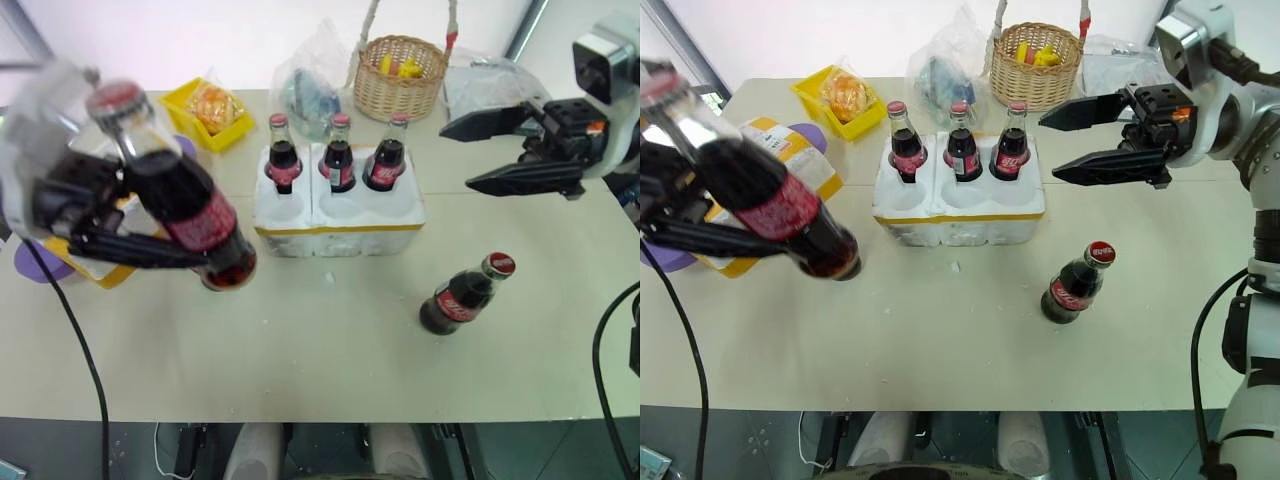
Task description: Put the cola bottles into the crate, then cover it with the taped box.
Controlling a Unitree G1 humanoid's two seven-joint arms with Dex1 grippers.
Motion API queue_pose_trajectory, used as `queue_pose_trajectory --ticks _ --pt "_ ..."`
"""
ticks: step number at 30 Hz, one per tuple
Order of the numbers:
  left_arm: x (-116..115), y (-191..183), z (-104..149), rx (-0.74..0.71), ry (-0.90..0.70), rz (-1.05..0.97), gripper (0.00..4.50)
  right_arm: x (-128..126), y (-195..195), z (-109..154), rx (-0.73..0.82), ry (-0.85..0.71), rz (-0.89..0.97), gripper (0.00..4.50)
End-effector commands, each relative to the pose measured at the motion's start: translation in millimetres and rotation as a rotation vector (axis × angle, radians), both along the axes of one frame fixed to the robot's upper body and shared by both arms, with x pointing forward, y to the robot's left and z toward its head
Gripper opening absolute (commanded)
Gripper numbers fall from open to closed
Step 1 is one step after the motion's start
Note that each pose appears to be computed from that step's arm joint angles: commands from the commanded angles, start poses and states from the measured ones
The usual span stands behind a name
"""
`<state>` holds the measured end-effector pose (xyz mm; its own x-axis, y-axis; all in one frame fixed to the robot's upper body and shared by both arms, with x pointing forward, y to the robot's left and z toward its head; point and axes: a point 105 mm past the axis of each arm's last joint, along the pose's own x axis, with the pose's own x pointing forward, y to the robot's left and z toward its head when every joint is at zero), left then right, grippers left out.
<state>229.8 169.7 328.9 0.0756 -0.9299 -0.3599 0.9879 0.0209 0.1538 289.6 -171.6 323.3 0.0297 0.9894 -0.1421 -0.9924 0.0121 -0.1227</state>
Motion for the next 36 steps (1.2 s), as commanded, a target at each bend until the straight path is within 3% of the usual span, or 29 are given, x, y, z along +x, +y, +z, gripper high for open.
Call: queue_pose_trajectory --ticks 1,14,28,36 --pt "11.7 -0.4 15.4 -0.010 -0.029 -0.007 2.80 -5.8 -2.5 13.5 0.027 -0.060 -0.001 4.50" --pt "60.0 -51.3 44.7 -0.042 -0.029 -0.090 2.80 0.8 -2.8 9.0 0.067 -0.047 -0.037 4.50" --pt "124.8 -96.2 34.1 0.061 -0.051 -0.016 2.80 6.5 1.0 5.3 0.125 -0.040 -0.064 4.50" --pt "140.9 -113.2 8.2 0.103 -0.033 -0.019 2.80 8.4 -0.5 2.4 0.114 -0.063 -0.105 4.50"
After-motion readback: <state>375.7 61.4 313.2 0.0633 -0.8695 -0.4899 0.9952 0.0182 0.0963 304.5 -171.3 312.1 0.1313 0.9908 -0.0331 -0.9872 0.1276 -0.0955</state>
